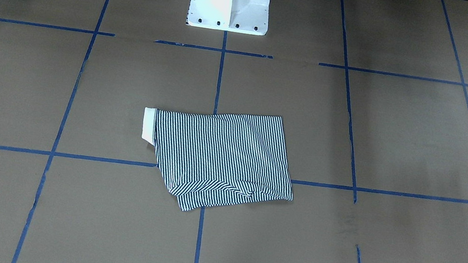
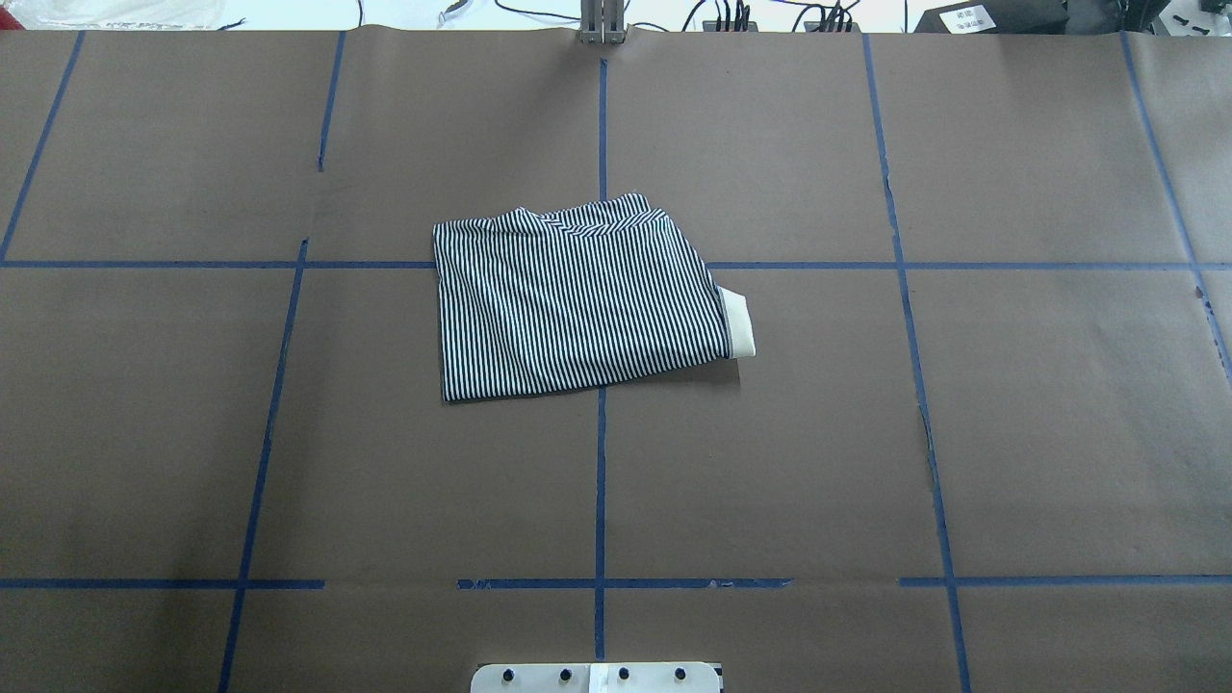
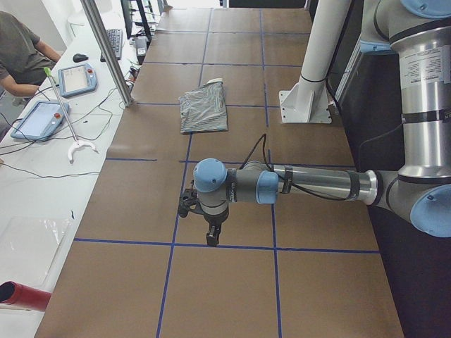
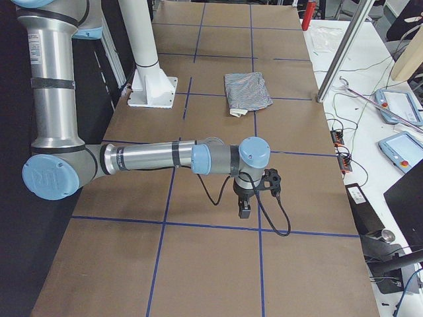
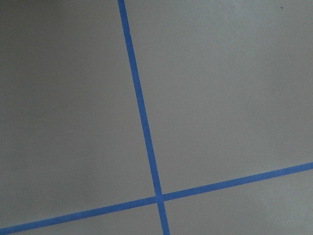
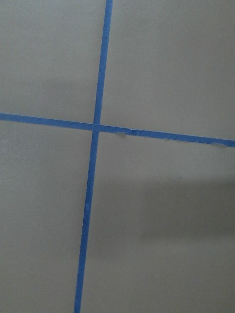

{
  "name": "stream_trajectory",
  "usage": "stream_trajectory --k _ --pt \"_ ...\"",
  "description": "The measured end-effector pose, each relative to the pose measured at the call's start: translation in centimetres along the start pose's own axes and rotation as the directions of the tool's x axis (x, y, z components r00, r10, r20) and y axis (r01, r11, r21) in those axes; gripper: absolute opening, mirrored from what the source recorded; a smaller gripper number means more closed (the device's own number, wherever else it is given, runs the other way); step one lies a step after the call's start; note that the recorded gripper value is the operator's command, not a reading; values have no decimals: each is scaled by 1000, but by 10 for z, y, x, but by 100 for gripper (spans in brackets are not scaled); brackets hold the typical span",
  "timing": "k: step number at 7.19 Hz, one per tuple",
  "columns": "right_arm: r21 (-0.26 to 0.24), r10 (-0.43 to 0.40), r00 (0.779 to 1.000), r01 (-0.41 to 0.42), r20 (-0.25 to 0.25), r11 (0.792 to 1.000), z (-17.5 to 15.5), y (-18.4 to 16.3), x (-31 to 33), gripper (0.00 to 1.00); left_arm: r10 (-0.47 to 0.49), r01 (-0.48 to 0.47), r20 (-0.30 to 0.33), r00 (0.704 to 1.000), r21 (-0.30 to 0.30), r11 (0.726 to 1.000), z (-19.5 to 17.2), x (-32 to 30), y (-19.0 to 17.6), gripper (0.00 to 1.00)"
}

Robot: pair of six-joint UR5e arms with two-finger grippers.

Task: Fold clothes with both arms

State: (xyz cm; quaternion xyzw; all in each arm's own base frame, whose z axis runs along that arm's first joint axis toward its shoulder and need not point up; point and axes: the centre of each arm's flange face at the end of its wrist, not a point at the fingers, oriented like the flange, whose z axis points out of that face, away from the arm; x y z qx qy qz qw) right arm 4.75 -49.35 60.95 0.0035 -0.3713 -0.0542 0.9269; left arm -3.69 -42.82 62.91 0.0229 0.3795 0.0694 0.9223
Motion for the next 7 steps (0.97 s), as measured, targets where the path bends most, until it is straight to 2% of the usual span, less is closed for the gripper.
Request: stream_trajectory --k 2,7 --pt "-16 -15 1000 15 0 1000 -1 4 3 100 -29 29 -11 1000 27 999 6 -6 -3 100" --pt "-14 -20 1000 20 5 1000 -1 5 2 100 -18 20 -28 999 57 998 -4 3 -11 100"
